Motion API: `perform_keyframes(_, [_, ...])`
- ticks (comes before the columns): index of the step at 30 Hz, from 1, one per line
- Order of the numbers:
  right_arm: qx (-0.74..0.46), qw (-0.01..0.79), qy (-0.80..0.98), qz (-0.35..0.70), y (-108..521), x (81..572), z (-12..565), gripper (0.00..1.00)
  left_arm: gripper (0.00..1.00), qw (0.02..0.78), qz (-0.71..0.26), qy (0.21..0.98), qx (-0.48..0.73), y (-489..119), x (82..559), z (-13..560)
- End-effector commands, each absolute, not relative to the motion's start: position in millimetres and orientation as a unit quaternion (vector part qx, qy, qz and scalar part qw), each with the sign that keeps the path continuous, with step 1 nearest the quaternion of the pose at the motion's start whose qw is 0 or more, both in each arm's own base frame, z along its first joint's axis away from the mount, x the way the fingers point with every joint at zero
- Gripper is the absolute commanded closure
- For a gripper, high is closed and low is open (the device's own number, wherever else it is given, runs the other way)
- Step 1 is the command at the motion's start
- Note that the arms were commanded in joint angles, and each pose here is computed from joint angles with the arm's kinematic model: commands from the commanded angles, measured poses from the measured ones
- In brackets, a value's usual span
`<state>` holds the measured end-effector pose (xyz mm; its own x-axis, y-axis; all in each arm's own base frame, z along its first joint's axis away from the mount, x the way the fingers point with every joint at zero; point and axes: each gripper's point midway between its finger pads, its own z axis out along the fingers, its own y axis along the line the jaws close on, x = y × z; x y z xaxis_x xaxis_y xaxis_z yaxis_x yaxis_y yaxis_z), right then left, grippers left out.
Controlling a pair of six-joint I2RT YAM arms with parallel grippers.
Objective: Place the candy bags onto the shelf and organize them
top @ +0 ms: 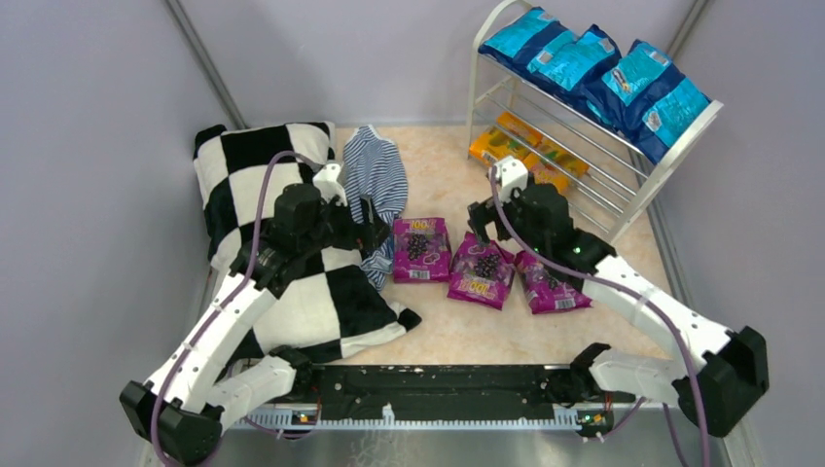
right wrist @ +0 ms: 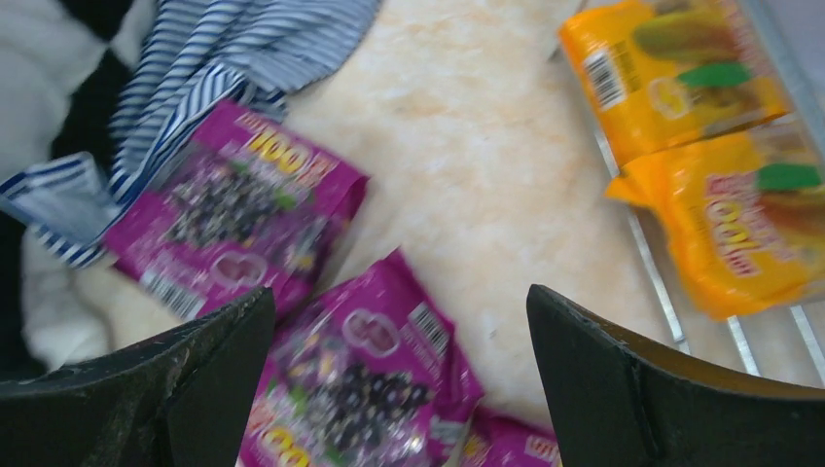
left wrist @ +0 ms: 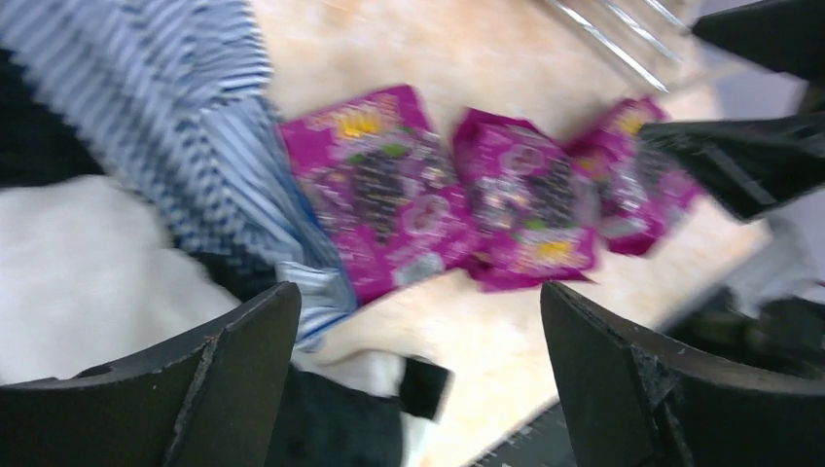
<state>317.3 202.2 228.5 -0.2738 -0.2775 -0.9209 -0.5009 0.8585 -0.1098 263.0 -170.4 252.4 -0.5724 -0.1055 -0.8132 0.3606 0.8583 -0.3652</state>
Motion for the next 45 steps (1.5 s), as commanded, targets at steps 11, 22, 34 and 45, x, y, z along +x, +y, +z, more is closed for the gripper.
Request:
perform_keyframes(11, [-0.566,0.388,0.720,-0.103,202.8,207.4,126.2,0.01,0.01,0.327,-0.422,0.845,0.032,-221.5,229.3,231.0])
perform_keyframes(22, [-0.565,0.389,0.713,-0.147,226.5,215.3,87.0,0.01,0.01,0.391,-0.348,0.852,0.000,-187.4,234.6,245.9])
perform_keyframes(34, [-0.524,0.400,0.707,-0.254,208.8,237.0,60.2,0.04,0.01,0.410,-0.316,0.856,0.014,-177.8,239.0,242.6])
perform_keyframes(45, [-0.482,0.454,0.711,-0.239,221.7,246.6,93.0,0.43,0.01,0.436,-0.279,0.855,0.036,-166.6,243.8,247.2])
